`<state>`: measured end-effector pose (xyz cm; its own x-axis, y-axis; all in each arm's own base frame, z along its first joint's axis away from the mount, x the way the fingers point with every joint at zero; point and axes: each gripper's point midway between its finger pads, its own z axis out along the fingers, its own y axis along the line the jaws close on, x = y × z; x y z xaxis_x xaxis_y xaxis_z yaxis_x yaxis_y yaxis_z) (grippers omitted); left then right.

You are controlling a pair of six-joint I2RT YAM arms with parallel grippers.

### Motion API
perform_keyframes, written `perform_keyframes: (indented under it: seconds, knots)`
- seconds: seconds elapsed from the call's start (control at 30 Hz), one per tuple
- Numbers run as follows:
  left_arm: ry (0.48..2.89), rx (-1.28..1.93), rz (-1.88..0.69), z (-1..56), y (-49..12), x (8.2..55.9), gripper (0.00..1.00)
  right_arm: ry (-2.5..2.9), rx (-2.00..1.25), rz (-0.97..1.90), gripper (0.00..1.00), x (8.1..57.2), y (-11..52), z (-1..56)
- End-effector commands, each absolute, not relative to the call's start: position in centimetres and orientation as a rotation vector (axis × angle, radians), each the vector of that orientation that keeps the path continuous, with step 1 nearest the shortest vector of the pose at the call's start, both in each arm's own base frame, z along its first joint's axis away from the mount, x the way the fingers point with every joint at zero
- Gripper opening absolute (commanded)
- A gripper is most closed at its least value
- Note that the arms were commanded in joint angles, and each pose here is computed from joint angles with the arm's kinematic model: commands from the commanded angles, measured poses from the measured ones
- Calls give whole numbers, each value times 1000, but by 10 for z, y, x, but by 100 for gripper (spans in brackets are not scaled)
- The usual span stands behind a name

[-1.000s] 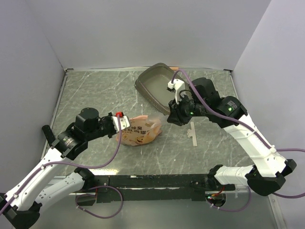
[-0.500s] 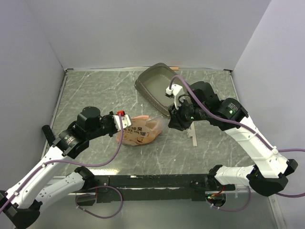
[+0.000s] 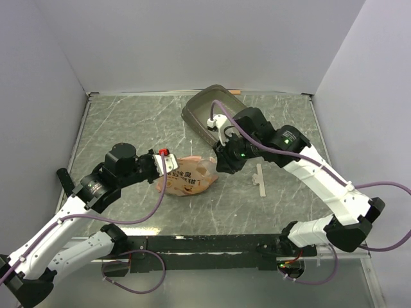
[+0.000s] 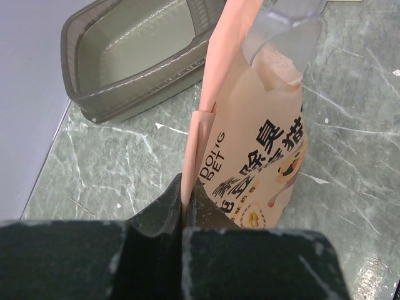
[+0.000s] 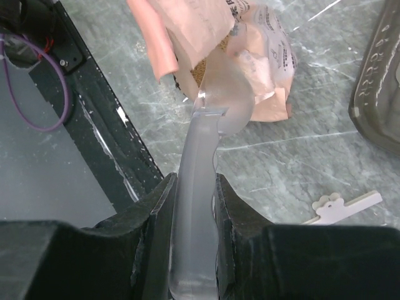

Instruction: Fill the litter box with clean litter

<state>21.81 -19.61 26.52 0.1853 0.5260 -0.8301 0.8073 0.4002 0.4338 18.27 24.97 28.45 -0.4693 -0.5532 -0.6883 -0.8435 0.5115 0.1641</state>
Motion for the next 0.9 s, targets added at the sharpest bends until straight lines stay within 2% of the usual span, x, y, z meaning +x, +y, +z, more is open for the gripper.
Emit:
perform_keyframes:
  seconds: [0.0, 0.2, 0.4, 0.53, 0.7, 0.87]
  knots:
    - [1239, 1102, -272, 342, -201, 224, 1, 2206, -1192, 621, 0, 170, 237, 289]
    - [1227, 1121, -263, 343, -199, 220, 1, 2158, -1290, 623, 0, 156, 228, 275]
    - [1195, 1169, -332, 350, -206, 207, 1, 2001, -1541, 660, 0, 142, 244, 257]
    - [1188, 1176, -338, 349, -204, 202, 1, 1824, -1606, 646, 0, 152, 260, 248]
    - [1214, 1175, -337, 343, -199, 197, 1, 1821, -1587, 456, 0, 174, 245, 241]
    - [1219, 1164, -347, 339, -196, 193, 1, 1699, -1595, 484, 0, 177, 255, 242]
